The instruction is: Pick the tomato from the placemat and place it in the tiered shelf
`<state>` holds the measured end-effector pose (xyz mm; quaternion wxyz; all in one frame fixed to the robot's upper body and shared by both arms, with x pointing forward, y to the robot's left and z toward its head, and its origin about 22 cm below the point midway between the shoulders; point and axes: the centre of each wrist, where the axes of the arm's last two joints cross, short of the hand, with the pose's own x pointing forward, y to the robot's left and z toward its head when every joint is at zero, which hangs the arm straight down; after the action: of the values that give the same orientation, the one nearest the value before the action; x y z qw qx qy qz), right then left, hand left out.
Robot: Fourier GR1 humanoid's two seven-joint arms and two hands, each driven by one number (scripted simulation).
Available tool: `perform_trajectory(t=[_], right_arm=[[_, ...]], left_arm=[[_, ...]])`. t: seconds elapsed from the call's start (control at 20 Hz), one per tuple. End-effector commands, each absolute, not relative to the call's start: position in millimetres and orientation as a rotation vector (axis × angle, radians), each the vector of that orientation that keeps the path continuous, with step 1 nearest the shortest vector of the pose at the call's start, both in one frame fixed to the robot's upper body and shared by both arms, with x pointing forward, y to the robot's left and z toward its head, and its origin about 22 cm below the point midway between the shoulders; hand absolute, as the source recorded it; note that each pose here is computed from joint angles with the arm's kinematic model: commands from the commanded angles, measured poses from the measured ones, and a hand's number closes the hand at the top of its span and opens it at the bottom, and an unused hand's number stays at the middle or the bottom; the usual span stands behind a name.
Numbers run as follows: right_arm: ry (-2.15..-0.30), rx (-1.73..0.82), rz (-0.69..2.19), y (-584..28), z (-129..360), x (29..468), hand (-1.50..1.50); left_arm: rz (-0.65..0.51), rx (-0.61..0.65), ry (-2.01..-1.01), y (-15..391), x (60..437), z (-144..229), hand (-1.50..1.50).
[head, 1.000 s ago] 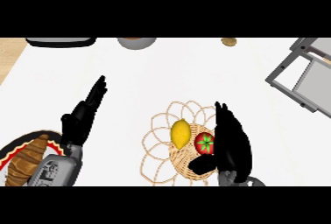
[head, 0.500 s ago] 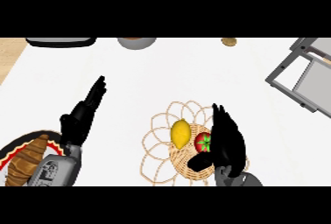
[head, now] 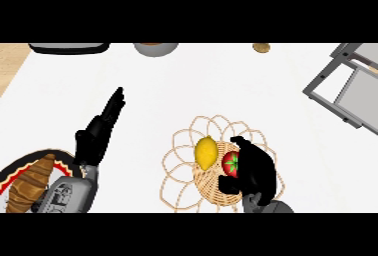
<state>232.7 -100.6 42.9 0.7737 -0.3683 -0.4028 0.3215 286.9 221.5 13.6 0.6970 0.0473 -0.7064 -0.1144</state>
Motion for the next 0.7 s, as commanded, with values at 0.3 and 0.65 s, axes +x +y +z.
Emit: perform_trajectory(t=[0.3,0.65], right_arm=[[-0.861,-0.866,0.754,-98.1,36.7,236.8,1.50],[-1.123,-0.625,1.248,-160.5,35.5,187.8,1.50]], left_arm=[[-0.249,0.112,-1.578,219.0,283.5,8.6,0.00],[-0.247,0.138,-1.562,230.1,279.4,6.7,0.00]])
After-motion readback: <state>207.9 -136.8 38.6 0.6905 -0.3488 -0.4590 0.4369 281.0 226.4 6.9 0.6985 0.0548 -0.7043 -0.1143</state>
